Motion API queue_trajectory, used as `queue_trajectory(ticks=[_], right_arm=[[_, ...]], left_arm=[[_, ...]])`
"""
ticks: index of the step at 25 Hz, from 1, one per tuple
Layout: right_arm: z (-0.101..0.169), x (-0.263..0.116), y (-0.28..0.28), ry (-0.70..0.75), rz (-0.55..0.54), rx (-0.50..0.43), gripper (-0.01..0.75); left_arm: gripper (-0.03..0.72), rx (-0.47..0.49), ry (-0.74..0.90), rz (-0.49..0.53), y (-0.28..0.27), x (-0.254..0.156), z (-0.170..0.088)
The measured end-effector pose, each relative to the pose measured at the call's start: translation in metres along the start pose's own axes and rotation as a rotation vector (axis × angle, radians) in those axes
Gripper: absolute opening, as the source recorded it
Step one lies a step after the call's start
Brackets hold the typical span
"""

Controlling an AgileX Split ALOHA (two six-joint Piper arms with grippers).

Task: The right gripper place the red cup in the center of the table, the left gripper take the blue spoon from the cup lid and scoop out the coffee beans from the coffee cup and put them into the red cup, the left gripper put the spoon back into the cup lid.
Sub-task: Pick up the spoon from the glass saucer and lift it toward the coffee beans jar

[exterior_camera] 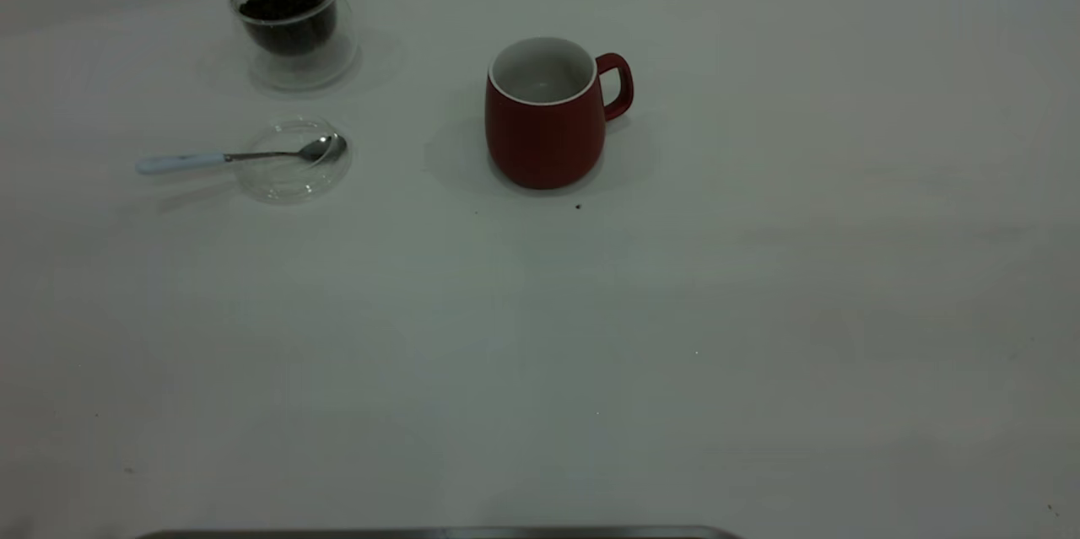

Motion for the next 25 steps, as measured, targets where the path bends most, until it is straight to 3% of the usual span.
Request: queue_trajectory(ticks=[12, 15, 17, 22, 25], right_arm=[[0.0, 0.0, 0.0, 0.0, 0.0, 0.0, 0.588], [0.0, 0.0, 0.0, 0.0, 0.0, 0.0, 0.588], [0.0, 0.0, 0.0, 0.0, 0.0, 0.0, 0.588], [0.0, 0.0, 0.0, 0.0, 0.0, 0.0, 0.588], [0.0, 0.0, 0.0, 0.0, 0.0, 0.0, 0.588]], left_arm=[[0.547, -0.018, -0.024, 0.233, 0.113, 0.069, 0.058], [0.545, -0.025, -0.095, 0.236, 0.132, 0.088, 0.077], [0.535, -0.062, -0.156, 0.233, 0.141, 0.1, 0.092], [0.504, -0.265, -0.256, 0.236, 0.152, 0.109, 0.125], [0.502, -0.289, -0.341, 0.223, 0.155, 0.095, 0.156]])
Point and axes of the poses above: a point on each arm's last joint axis where the gripper is mounted, y pointing out along that axis toward the gripper, z along the wrist's bending axis when the last joint is at zero, x = y × z, the point moved 6 cm from there along y, pointing out along that axis toward the gripper, and after that the axes turned 15 degrees about y, right-handed, at the moved point
